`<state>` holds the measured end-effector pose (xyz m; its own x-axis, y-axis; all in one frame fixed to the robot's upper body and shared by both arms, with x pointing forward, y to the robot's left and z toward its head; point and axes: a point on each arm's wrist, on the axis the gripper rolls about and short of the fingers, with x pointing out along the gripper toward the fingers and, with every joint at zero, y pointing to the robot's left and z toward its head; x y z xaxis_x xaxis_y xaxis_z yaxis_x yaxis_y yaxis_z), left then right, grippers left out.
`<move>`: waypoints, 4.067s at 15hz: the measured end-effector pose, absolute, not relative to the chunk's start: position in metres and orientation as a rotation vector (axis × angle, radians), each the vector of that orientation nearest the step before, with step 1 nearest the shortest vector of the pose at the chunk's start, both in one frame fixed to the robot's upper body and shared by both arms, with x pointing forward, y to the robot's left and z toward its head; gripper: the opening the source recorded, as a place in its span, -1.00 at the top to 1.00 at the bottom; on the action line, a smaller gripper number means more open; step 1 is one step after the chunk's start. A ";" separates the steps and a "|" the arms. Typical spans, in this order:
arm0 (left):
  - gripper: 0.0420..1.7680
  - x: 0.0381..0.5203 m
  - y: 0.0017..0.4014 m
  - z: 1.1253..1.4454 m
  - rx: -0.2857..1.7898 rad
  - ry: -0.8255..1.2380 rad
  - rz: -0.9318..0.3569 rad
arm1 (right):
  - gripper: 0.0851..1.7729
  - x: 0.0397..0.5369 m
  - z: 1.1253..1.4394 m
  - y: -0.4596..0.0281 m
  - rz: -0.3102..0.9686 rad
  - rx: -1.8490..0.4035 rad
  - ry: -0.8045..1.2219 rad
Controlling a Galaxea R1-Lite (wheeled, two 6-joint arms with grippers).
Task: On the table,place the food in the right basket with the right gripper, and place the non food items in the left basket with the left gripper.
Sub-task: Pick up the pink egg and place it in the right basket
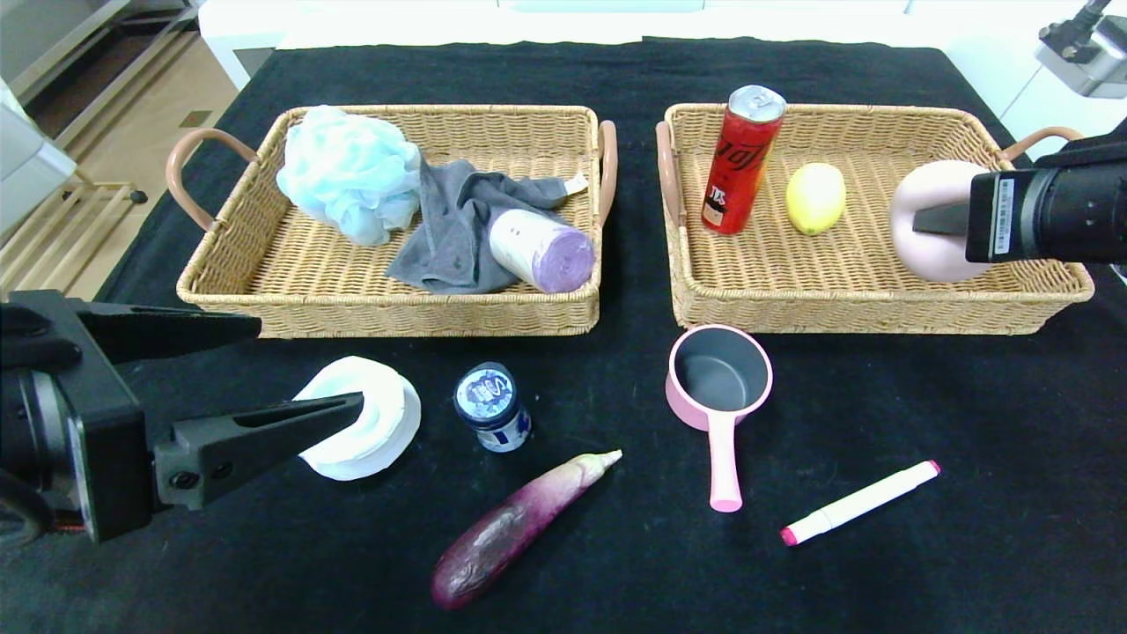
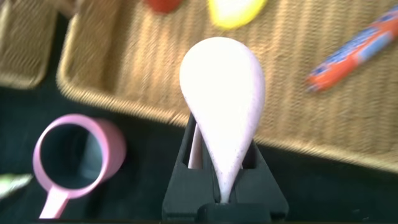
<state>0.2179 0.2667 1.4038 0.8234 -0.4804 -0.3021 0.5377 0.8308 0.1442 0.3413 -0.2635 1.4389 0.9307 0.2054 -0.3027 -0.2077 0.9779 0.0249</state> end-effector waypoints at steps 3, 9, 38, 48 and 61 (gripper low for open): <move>-0.94 0.218 0.267 1.404 0.228 0.260 -0.547 | 0.91 0.357 1.447 -0.274 0.161 0.004 0.280; -0.94 0.218 0.267 1.404 0.228 0.260 -0.548 | 0.91 0.384 1.448 -0.285 0.103 0.014 0.270; -0.94 0.217 0.267 1.404 0.228 0.256 -0.552 | -0.47 0.436 1.435 -0.297 0.042 0.019 0.287; -0.94 0.216 0.268 1.404 0.228 0.254 -0.550 | -0.79 0.431 1.438 -0.299 0.041 0.017 0.281; -0.94 0.215 0.268 1.405 0.227 0.248 -0.550 | -0.90 0.364 1.446 -0.302 0.163 -0.050 0.282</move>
